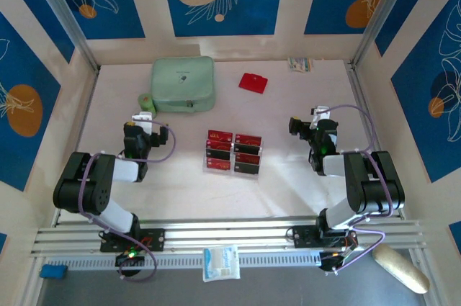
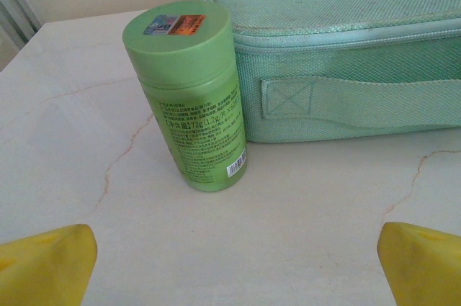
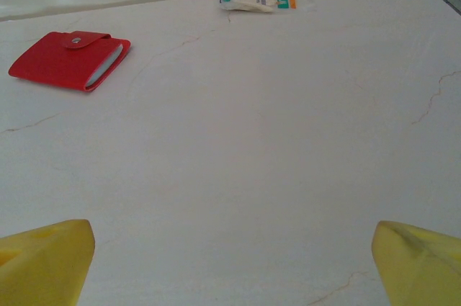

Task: Put the credit cards into the card holder

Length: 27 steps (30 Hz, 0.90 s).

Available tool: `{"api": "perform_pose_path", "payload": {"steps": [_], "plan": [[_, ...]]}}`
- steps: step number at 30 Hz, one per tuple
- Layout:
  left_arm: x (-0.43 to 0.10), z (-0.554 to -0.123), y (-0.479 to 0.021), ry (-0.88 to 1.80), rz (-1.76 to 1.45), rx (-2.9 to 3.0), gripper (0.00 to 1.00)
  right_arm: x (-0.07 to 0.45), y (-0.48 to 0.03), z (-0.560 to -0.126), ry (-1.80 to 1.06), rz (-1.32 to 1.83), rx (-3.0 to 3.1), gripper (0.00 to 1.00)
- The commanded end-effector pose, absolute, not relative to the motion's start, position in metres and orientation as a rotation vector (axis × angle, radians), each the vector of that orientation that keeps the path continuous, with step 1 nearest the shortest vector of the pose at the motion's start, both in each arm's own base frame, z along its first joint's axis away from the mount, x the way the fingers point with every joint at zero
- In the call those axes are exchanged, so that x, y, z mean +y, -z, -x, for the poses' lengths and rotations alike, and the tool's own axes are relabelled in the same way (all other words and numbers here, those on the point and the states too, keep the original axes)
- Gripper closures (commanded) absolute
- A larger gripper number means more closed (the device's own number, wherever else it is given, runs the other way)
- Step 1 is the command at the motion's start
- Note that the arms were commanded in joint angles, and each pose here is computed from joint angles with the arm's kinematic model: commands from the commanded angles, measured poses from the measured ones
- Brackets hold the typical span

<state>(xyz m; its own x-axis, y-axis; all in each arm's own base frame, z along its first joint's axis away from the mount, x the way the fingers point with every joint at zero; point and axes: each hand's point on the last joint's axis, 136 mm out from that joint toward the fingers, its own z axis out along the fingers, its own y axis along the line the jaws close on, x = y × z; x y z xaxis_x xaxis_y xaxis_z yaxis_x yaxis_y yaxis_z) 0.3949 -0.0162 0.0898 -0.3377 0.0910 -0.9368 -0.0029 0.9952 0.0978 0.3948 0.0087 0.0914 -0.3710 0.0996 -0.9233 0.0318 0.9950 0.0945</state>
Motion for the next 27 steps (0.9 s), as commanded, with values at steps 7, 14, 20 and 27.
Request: {"api": "perform_pose_path", "payload": {"steps": [7,14,20,27], "plan": [[-0.012,-0.395,-0.092,-0.103,-0.047,1.896,0.00,0.009,-0.094,-0.396,-0.067,-0.093,1.931,0.01],[-0.012,-0.395,-0.092,-0.102,-0.046,1.896,0.00,0.008,-0.094,-0.396,-0.092,-0.098,1.934,0.01],[-0.013,-0.396,-0.091,-0.094,-0.047,1.904,0.00,0.008,-0.094,-0.395,-0.100,-0.098,1.932,0.01],[-0.015,-0.395,-0.106,-0.090,-0.066,1.906,0.00,0.004,-0.108,-0.393,-0.090,-0.119,1.913,0.01]]}}
